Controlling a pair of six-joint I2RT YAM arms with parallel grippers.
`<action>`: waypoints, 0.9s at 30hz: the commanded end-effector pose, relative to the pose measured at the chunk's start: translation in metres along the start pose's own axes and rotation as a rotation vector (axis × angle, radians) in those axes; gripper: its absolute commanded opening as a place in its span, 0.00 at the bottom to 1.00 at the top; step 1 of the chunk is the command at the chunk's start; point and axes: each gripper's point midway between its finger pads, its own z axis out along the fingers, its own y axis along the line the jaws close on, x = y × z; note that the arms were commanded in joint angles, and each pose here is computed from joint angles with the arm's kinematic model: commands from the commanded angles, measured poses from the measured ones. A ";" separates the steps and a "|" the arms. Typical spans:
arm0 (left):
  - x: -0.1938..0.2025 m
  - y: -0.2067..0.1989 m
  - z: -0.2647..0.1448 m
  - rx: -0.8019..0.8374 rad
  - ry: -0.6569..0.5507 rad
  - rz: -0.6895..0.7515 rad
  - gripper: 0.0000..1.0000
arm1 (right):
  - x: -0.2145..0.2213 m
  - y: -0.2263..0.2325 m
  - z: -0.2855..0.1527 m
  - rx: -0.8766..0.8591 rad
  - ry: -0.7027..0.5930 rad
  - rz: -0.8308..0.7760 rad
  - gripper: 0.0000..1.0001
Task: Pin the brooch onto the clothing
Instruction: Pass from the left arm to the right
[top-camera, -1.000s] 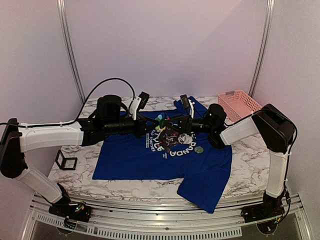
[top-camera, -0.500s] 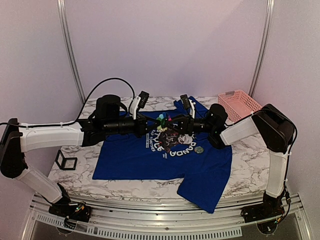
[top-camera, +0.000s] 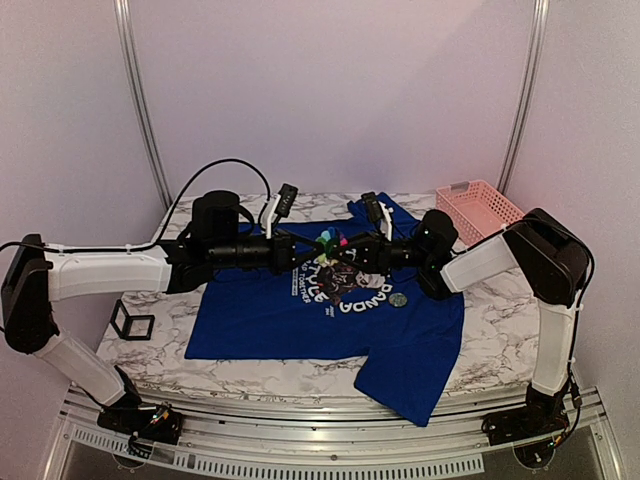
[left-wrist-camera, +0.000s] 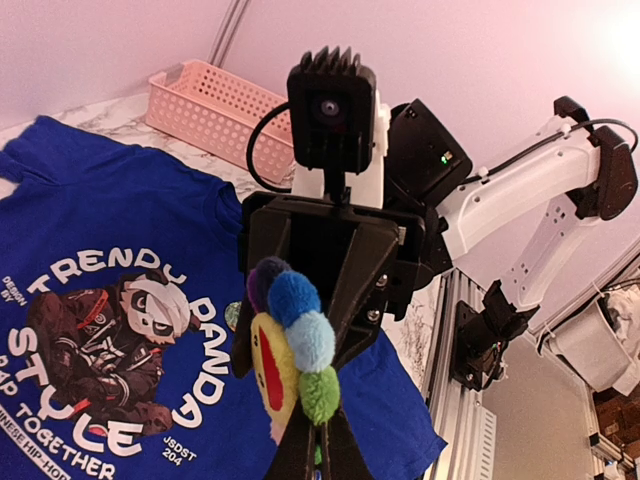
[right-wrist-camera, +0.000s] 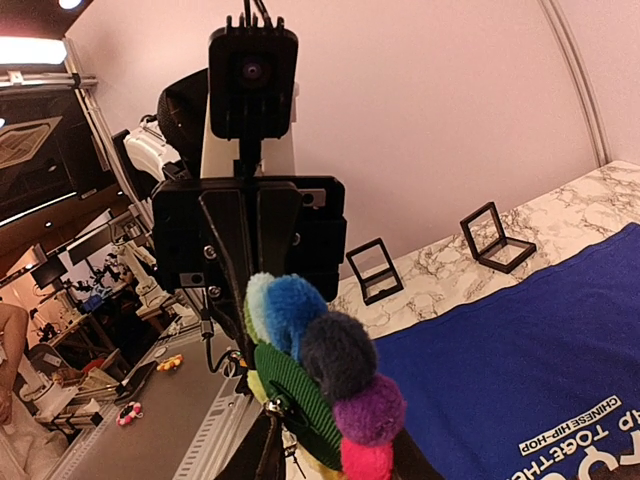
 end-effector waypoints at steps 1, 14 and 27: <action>0.009 0.000 0.003 0.031 0.024 -0.018 0.00 | -0.007 0.011 0.000 -0.033 -0.009 -0.029 0.28; 0.013 0.003 0.004 0.028 0.020 -0.039 0.00 | -0.010 0.025 0.001 -0.105 -0.001 -0.040 0.13; 0.025 0.035 -0.001 -0.111 0.080 0.118 0.49 | -0.002 -0.006 -0.022 0.057 -0.042 0.123 0.00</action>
